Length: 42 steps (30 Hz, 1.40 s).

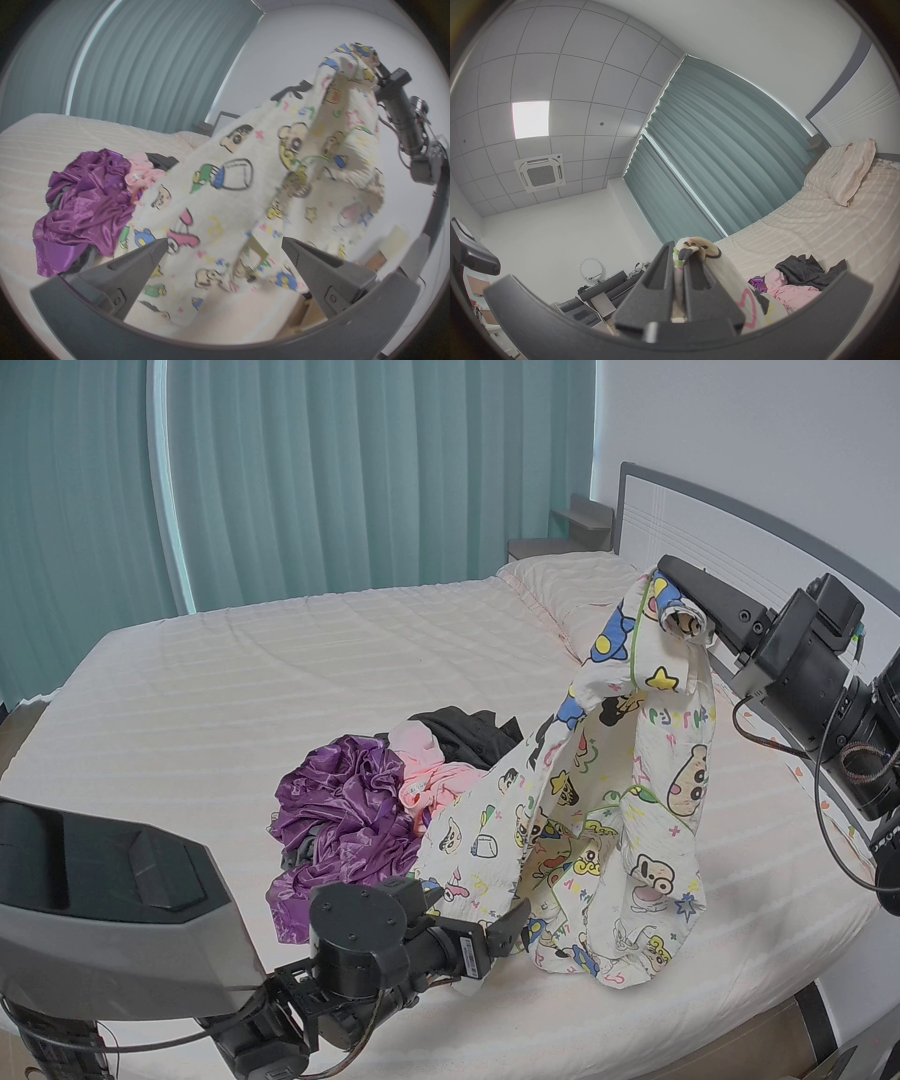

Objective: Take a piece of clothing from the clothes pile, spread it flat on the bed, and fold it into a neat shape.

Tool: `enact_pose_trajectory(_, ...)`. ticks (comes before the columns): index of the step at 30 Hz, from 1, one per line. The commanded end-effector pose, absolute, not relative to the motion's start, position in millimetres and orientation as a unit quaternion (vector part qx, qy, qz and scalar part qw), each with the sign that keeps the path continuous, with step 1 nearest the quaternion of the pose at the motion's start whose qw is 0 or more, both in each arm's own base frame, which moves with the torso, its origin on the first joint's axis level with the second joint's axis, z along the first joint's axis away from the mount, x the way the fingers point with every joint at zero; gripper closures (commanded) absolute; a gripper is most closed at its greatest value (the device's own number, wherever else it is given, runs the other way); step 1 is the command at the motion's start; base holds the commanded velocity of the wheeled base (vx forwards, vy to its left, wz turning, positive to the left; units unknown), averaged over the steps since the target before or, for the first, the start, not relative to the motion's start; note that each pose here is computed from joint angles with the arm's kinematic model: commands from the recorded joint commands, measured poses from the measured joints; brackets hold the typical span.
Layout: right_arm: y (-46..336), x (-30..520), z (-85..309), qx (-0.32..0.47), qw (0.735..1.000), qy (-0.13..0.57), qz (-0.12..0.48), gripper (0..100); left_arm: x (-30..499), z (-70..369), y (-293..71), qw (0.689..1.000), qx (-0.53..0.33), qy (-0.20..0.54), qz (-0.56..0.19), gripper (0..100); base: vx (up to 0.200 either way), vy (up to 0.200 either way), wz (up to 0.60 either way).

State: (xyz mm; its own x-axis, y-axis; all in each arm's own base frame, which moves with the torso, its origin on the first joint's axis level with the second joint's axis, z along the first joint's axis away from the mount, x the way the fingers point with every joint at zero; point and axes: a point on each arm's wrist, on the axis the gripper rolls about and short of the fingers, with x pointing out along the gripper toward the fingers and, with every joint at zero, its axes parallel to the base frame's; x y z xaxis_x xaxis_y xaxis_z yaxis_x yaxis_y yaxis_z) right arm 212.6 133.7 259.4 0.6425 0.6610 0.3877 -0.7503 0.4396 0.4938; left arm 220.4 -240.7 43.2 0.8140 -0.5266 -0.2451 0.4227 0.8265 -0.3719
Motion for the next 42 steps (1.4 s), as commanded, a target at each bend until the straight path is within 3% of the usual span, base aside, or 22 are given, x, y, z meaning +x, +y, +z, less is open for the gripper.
enact_pose_trajectory(1,134,212,261,0.326,0.844,-0.071,0.419,100,229,25,-256,0.945,-0.154,0.174,-0.230,0,0.000,0.000,0.00)
enact_pose_trajectory(10,135,211,262,0.326,0.843,-0.073,0.422,100,238,-19,-266,0.962,-0.123,0.185,-0.160,0,0.000,0.000,0.00)
enact_pose_trajectory(33,132,210,263,0.327,0.844,-0.076,0.419,100,250,-64,-274,0.971,-0.098,0.192,-0.106,0,0.000,0.000,0.00)
enact_pose_trajectory(34,132,210,263,0.327,0.844,-0.076,0.419,100,250,-64,-273,0.971,-0.098,0.192,-0.105,100,0.000,0.000,0.00)
enact_pose_trajectory(42,124,214,261,0.325,0.852,-0.078,0.403,100,240,-62,-260,0.968,-0.093,0.210,-0.096,100,0.000,0.000,0.00)
